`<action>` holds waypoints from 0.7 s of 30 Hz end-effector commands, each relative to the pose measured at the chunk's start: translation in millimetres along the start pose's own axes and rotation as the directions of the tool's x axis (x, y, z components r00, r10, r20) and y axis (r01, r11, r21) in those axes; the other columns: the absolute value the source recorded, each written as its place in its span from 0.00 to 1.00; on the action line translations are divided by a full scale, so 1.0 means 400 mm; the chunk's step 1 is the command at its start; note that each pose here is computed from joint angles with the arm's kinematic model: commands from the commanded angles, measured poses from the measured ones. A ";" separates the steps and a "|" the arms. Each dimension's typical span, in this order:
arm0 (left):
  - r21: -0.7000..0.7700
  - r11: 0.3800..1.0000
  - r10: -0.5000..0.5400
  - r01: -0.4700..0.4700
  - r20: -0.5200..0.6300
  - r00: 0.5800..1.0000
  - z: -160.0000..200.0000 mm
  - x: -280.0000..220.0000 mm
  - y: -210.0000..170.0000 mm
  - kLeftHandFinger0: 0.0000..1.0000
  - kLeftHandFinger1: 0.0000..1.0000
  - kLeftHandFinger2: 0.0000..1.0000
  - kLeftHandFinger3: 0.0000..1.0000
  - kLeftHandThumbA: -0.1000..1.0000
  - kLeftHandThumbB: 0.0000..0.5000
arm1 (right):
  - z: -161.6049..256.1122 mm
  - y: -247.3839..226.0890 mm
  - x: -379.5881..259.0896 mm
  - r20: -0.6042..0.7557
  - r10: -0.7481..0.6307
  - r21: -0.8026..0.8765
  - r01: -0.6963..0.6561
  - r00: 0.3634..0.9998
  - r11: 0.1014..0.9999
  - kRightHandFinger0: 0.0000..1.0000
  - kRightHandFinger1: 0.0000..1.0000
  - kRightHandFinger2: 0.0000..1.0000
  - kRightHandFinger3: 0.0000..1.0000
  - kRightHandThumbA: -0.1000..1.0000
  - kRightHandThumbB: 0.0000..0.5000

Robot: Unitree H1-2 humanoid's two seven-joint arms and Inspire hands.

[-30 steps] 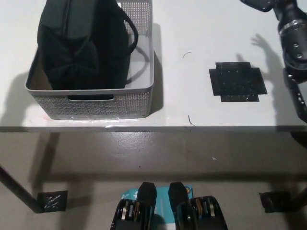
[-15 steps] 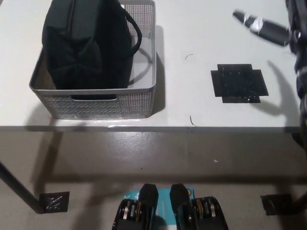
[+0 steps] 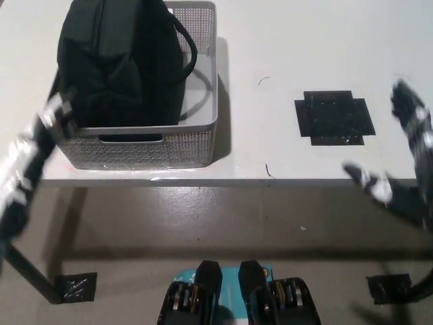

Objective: Use both hands to pick up a lunch bag on the right hand side and place it into a container on the left hand side

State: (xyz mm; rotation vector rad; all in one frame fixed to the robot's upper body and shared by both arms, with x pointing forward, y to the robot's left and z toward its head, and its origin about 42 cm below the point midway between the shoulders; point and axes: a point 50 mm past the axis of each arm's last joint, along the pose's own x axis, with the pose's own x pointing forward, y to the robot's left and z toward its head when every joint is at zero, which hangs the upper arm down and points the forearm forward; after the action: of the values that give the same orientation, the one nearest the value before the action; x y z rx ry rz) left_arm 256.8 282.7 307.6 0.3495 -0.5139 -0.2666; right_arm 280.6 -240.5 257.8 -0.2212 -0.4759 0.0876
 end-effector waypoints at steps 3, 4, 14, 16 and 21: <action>-0.150 0.981 -0.086 0.124 0.241 0.967 0.136 -0.192 -0.149 1.00 1.00 1.00 1.00 1.00 1.00 | 0.135 0.038 -0.255 0.328 0.143 0.051 -0.169 0.934 0.984 1.00 1.00 1.00 1.00 1.00 0.59; -0.156 0.979 -0.093 0.132 0.235 0.967 0.123 -0.194 -0.157 1.00 1.00 1.00 1.00 1.00 0.99 | 0.118 0.039 -0.267 0.292 0.157 0.060 -0.182 0.943 0.981 1.00 1.00 1.00 1.00 1.00 0.61; -0.148 0.984 -0.114 0.097 -0.106 0.988 -0.156 -0.329 -0.228 1.00 1.00 1.00 1.00 1.00 0.67 | -0.221 0.172 -0.368 -0.130 0.143 0.246 -0.107 0.981 0.963 1.00 1.00 1.00 1.00 1.00 0.56; -0.149 0.987 -0.080 0.057 -0.150 0.985 -0.211 -0.349 -0.240 1.00 1.00 1.00 1.00 1.00 0.60 | -0.264 0.183 -0.375 -0.177 0.125 0.264 -0.075 0.976 0.962 1.00 1.00 1.00 1.00 1.00 0.59; -0.125 0.991 0.005 -0.044 -0.299 0.954 -0.337 -0.397 -0.261 1.00 1.00 1.00 1.00 1.00 0.70 | -0.332 0.186 -0.332 -0.243 0.089 0.275 -0.020 0.966 0.961 1.00 1.00 1.00 1.00 1.00 0.74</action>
State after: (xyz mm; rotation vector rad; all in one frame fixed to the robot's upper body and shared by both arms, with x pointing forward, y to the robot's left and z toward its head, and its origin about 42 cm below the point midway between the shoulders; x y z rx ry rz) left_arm 183.0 267.5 149.0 0.1511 -0.1039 -0.2951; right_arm 197.8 -224.0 89.8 -0.0973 -0.0444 0.1604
